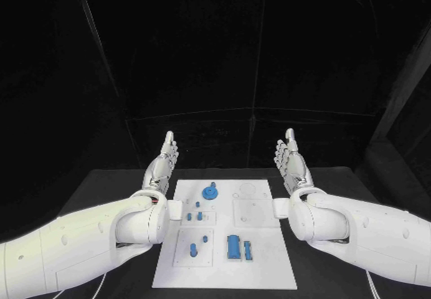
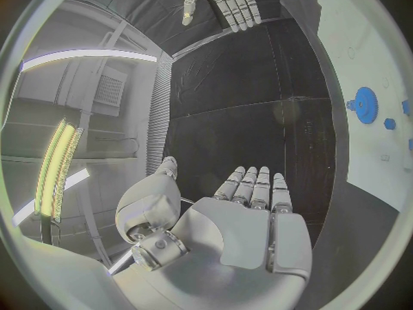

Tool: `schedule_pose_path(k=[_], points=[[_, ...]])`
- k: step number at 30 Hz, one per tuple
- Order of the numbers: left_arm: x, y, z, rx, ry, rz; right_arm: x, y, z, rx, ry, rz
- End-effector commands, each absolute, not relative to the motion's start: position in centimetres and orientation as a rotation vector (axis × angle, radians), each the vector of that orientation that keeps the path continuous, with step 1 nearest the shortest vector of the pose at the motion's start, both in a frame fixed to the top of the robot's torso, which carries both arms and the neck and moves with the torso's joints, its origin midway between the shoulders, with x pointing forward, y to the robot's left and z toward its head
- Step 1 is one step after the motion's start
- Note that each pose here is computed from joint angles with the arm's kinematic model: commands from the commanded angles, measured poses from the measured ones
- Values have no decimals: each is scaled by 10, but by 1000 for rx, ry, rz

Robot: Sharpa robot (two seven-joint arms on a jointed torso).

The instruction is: Assemble the parts on the task board

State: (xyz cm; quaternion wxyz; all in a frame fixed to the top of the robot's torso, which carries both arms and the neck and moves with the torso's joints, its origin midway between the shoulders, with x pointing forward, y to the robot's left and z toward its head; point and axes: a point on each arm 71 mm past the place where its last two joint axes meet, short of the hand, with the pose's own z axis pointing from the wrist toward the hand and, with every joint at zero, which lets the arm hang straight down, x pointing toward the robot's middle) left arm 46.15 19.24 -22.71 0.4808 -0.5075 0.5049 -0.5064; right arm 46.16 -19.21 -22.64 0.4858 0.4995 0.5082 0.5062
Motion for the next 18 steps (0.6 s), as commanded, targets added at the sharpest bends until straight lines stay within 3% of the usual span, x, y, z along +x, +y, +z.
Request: schedule_pose_path(k=[1,18], points=[[462,192,-224,-1209,1218,-1229,462,-192,-224,1209,1218,1229],[462,192,-224,-1209,1218,-1229,462,-192,-224,1209,1218,1229]])
